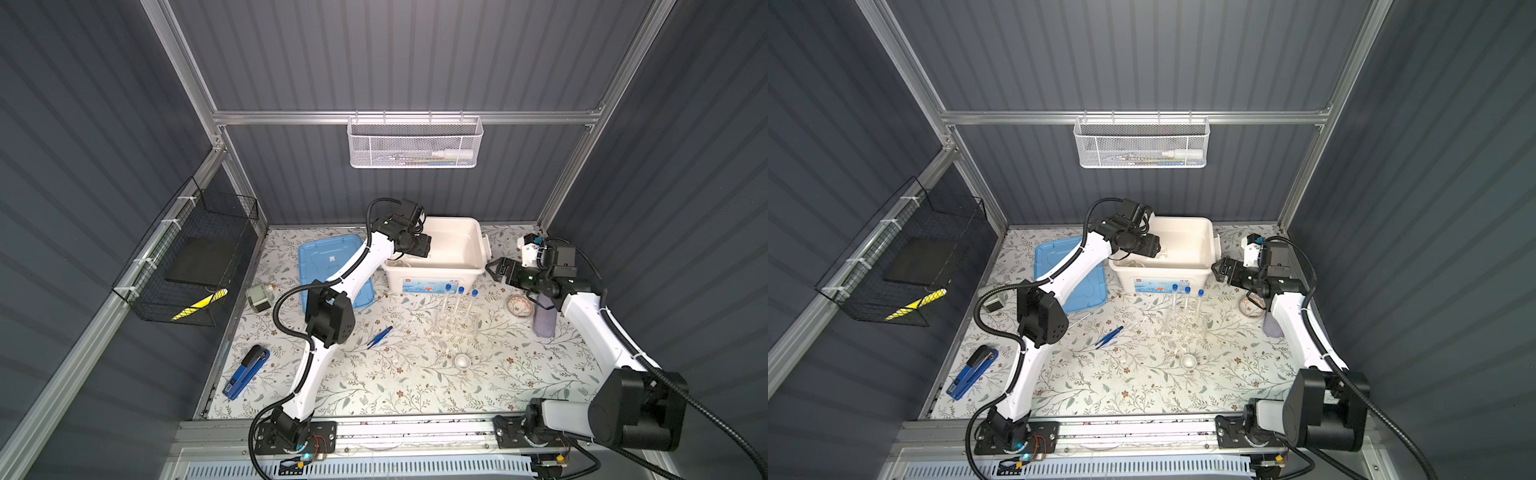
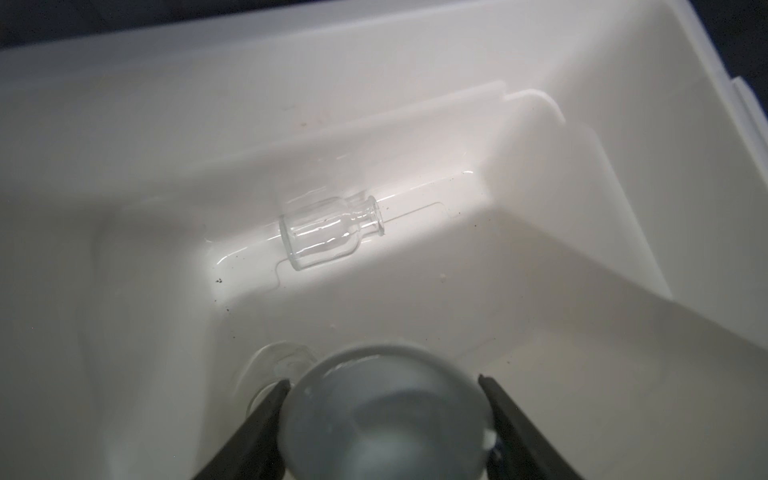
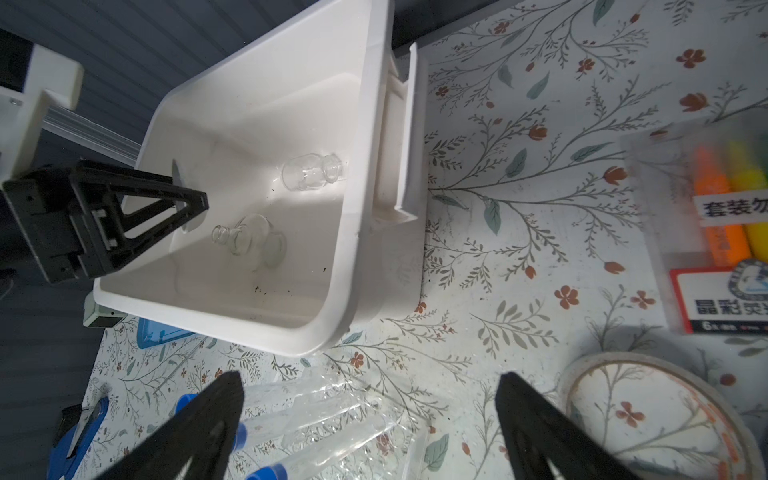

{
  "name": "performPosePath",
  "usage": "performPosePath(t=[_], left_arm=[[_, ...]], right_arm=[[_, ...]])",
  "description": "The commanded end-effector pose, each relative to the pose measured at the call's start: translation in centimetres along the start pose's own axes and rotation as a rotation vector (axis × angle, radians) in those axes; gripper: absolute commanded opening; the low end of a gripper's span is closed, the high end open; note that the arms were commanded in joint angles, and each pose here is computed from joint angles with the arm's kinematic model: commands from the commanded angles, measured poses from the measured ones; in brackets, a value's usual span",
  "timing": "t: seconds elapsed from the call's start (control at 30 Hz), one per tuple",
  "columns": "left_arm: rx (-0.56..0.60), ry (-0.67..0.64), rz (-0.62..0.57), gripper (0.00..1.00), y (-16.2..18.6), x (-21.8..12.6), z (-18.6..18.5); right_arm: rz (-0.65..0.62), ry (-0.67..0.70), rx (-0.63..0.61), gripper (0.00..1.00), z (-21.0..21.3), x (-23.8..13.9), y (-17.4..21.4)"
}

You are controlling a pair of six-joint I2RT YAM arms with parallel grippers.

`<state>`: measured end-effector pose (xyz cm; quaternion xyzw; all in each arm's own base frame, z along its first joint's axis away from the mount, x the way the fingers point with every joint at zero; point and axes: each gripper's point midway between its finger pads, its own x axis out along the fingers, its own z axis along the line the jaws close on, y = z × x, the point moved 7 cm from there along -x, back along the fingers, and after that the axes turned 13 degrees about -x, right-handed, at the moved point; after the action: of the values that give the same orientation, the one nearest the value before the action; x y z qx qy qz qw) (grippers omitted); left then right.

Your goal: Organize the chemistry lab equipment

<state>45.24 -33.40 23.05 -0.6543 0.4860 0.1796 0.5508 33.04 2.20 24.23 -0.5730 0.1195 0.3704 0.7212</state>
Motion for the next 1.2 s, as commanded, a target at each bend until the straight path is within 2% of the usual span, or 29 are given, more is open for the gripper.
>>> performPosePath(t=[0.0,0.47,0.8,1.17], left_arm=[[0.029,0.055,-0.003,0.67,-0.5,0.3,-0.5],[0.039,0.069,0.108,0.66,1.8,4.9,0.4],[0.029,0.076,0.161,0.67,2.9,6.8,1.2],[0.019,0.026,0.238,0.67,4.7,8.5,2.7]], right_arm=[[0.002,-0.029,-0.002,0.94,0.2,0.2,-0.7],[0.026,-0.036,0.011,0.92,0.0,0.9,-0.7],[0.029,-0.032,0.011,0.92,0.0,0.9,-0.5],[0.031,-0.033,0.017,0.92,-0.1,1.0,-0.5]])
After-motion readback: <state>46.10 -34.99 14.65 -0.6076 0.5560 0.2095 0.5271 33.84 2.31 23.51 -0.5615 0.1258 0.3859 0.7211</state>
